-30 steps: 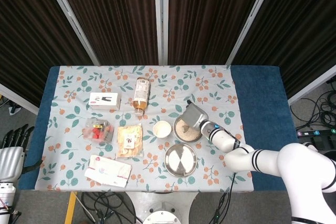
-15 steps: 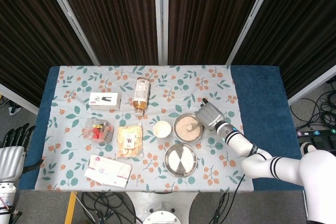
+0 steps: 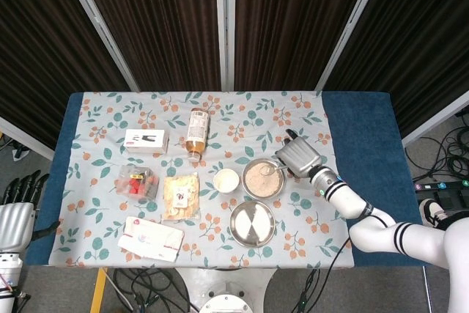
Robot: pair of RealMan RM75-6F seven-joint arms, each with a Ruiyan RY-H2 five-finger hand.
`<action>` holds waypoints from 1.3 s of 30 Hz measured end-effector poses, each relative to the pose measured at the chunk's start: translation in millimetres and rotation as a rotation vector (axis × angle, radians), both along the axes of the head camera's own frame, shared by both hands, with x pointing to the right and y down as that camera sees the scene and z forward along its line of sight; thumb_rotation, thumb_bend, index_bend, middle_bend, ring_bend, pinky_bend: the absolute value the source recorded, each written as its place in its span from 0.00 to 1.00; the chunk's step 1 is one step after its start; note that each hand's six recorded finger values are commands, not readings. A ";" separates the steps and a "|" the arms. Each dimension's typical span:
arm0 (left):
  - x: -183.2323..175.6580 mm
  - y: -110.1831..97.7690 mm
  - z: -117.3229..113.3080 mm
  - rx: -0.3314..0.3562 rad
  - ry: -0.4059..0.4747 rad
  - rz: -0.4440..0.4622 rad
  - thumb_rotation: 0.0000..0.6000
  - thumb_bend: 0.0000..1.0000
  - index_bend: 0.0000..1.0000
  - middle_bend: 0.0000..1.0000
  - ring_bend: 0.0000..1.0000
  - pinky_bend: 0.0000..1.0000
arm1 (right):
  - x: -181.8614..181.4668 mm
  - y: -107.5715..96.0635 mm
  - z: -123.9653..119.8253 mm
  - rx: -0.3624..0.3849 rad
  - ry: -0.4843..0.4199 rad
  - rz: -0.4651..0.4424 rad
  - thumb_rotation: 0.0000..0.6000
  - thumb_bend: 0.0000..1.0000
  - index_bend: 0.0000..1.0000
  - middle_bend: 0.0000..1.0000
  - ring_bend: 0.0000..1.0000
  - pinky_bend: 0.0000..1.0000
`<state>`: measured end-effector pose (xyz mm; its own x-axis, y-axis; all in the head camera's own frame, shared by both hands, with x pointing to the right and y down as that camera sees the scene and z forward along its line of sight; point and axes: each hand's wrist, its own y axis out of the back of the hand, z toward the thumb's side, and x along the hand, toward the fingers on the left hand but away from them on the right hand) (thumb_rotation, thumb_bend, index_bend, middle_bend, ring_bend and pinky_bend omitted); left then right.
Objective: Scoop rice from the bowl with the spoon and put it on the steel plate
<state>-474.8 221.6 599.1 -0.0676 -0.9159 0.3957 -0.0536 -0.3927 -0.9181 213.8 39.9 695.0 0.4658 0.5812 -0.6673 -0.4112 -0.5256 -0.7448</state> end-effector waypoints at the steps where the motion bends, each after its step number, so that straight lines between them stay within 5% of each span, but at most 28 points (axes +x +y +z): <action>1: 0.0 -0.2 0.1 0.000 -0.001 0.000 1.00 0.00 0.14 0.15 0.10 0.08 | -1.9 -0.9 -2.7 0.002 -0.006 -0.003 1.00 0.33 0.62 0.59 0.28 0.09; 19: -7.4 9.3 2.5 -0.008 0.003 -0.033 1.00 0.00 0.14 0.15 0.10 0.08 | -96.6 -6.9 -12.6 0.030 -0.029 -0.239 1.00 0.33 0.62 0.59 0.29 0.07; 29: -8.3 12.3 4.1 0.001 0.012 -0.041 1.00 0.00 0.14 0.15 0.10 0.08 | -125.5 -6.5 -18.6 0.195 0.099 -0.481 1.00 0.33 0.63 0.58 0.29 0.04; 39: -8.9 14.7 6.3 0.002 0.019 -0.052 1.00 0.00 0.14 0.15 0.10 0.08 | -158.8 10.4 -29.4 0.448 0.248 -0.814 1.00 0.33 0.63 0.58 0.29 0.00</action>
<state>-483.7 236.3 605.3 -0.1073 -0.9122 0.3954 -0.0914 -0.3870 -0.9175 55.0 50.3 665.7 0.7143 0.3672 -0.5958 -0.6974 0.3027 -0.6496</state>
